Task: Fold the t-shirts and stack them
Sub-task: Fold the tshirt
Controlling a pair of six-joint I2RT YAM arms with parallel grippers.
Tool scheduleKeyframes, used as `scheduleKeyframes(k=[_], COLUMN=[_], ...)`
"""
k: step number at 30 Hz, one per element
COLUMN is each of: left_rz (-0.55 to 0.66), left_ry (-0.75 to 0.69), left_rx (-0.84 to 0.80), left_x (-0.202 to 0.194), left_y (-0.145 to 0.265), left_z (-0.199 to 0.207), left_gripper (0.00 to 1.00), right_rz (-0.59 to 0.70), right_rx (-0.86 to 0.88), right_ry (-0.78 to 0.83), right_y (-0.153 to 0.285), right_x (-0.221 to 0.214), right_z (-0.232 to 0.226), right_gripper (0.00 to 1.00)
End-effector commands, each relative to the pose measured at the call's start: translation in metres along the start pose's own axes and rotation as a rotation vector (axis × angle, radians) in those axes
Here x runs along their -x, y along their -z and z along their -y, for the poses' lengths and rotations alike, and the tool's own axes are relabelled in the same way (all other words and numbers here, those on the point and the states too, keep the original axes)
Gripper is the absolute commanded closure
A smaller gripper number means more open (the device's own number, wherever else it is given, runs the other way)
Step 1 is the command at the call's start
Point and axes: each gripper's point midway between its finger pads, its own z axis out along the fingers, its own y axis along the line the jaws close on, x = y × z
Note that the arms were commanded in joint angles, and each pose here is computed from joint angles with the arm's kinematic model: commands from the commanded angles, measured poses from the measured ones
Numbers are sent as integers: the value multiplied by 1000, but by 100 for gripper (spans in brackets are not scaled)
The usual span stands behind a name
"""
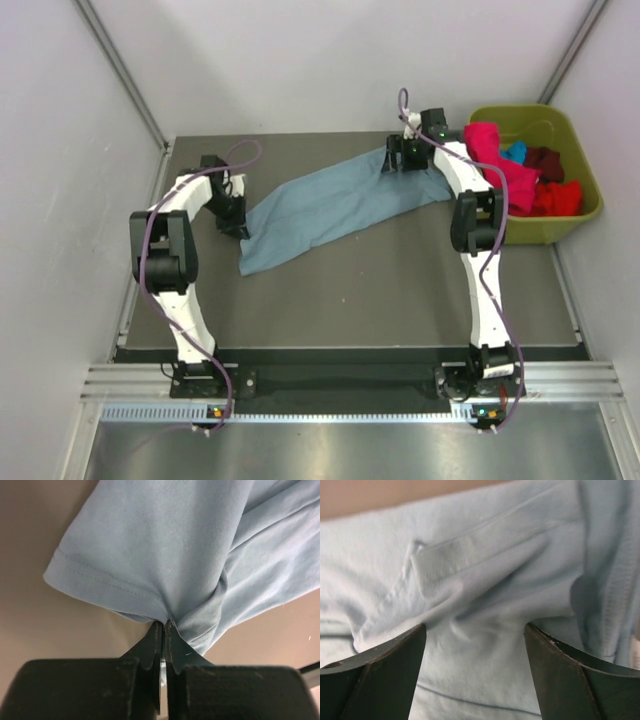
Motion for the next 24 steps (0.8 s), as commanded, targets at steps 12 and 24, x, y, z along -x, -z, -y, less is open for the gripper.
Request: scheduleKeyframes(k=[12, 24], left_rz=[-52, 180], left_ry=[14, -47], left_rx=[-12, 191], left_x=[-78, 14], left_y=[45, 62], left_z=[15, -20], left_gripper=[93, 60], right_rz=[255, 277], right_rx=[-19, -55], right_ry=[-12, -9], right_y=[6, 105], right_x=[76, 93], right_z=[3, -37], right_gripper=[18, 13])
